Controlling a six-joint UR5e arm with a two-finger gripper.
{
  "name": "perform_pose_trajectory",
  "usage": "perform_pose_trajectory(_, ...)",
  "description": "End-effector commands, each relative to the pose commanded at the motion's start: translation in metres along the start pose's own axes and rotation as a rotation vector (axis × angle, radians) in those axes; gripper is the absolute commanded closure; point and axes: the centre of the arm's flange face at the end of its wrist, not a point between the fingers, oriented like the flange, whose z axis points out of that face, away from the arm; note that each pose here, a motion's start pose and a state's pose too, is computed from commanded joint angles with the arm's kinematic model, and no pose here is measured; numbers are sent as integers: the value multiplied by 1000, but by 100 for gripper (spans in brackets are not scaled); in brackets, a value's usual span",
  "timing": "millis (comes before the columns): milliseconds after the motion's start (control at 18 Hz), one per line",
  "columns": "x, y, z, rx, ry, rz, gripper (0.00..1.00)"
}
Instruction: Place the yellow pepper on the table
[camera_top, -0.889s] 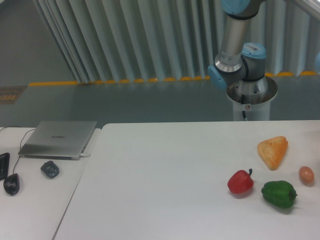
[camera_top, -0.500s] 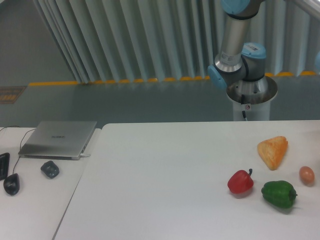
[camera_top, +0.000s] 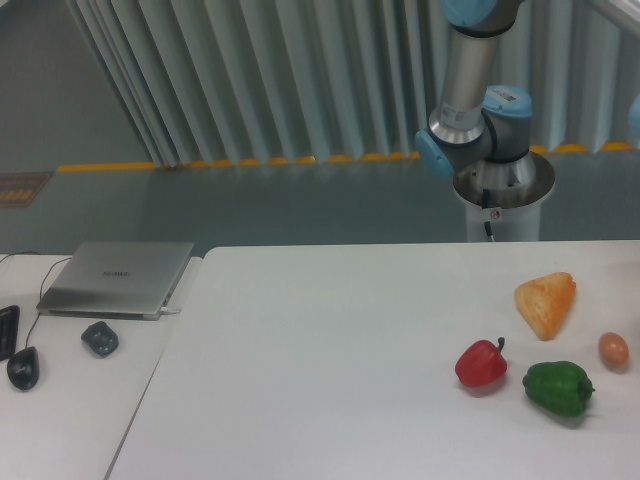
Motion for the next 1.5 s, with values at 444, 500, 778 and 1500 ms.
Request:
perform_pose_trajectory(444, -7, 22, 18, 98, -9, -35, 0)
perform_pose_trajectory(500, -9, 25, 23, 96, -5, -6, 0)
perform_pose_trajectory(778, -28, 59, 39, 84, -12, 104, 0)
perform_pose_trajectory(1500, -59, 78, 69, 19, -72, 290, 0)
